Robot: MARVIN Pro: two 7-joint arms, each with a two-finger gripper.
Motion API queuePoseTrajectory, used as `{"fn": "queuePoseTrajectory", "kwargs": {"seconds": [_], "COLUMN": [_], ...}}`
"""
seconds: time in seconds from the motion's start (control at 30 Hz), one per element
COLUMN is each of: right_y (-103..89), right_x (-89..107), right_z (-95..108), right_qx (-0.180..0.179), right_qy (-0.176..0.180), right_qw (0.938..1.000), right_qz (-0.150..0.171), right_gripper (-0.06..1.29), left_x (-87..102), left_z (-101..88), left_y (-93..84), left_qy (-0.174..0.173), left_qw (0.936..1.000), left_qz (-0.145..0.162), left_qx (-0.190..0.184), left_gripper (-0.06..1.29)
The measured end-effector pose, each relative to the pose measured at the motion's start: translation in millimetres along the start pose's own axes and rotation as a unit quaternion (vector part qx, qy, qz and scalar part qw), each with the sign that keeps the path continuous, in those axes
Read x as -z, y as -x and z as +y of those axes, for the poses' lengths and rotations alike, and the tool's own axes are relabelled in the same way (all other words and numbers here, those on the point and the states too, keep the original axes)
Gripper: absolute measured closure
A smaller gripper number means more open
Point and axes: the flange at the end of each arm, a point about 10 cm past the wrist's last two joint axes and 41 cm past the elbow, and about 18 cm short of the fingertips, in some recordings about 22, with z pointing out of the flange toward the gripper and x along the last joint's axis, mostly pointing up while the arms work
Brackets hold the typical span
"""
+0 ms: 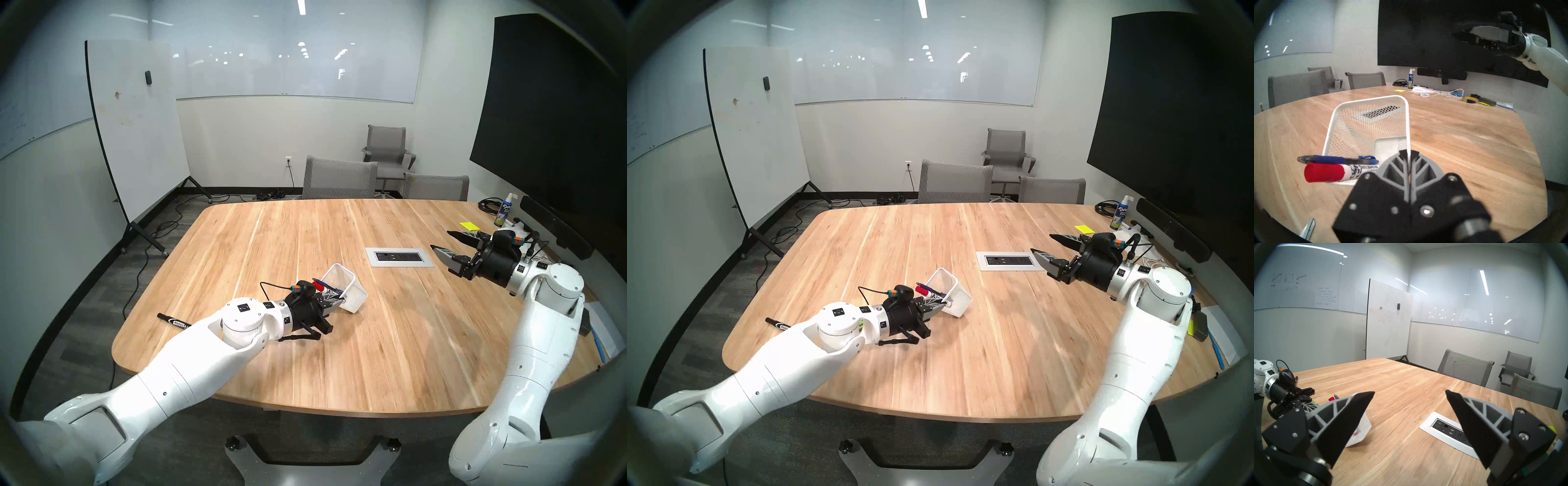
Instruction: Place the pen, the marker, and the scissors into the pen holder
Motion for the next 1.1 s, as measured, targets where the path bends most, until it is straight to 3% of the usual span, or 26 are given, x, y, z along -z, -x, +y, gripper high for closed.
{"fn": "queuePoseTrajectory", "kwargs": {"seconds": [0.17,0.4,0.77,0.8,0.83,0.9,1.1], "right_y": [0.1,0.1,0.1,0.1,0.2,0.3,0.4], "right_x": [-0.1,-0.1,-0.1,-0.1,-0.1,-0.1,-0.2], "right_z": [0,0,0,0,0,0,0], "right_qx": [0.000,0.000,0.000,0.000,0.000,0.000,0.000], "right_qy": [0.000,0.000,0.000,0.000,0.000,0.000,0.000], "right_qw": [1.0000,1.0000,1.0000,1.0000,1.0000,1.0000,1.0000], "right_qz": [0.000,0.000,0.000,0.000,0.000,0.000,-0.001], "right_gripper": [0.03,0.03,0.03,0.03,0.03,0.03,0.03], "left_x": [19.7,37.5,45.1,45.5,45.6,45.7,45.9], "left_z": [-11.1,-20.1,-23.5,-20.9,-15.3,-12.3,-11.7], "left_y": [-14.0,-25.8,-35.4,-37.2,-41.6,-45.2,-53.1], "left_qy": [0.034,0.072,0.097,0.105,0.122,0.132,0.151], "left_qw": [0.9981,0.9928,0.9876,0.9852,0.9773,0.9684,0.9391], "left_qz": [-0.037,-0.079,-0.102,-0.109,-0.128,-0.146,-0.192], "left_qx": [-0.035,-0.054,-0.069,-0.080,-0.117,-0.154,-0.242], "left_gripper": [1.25,1.25,1.25,1.25,1.25,1.25,1.25]}}
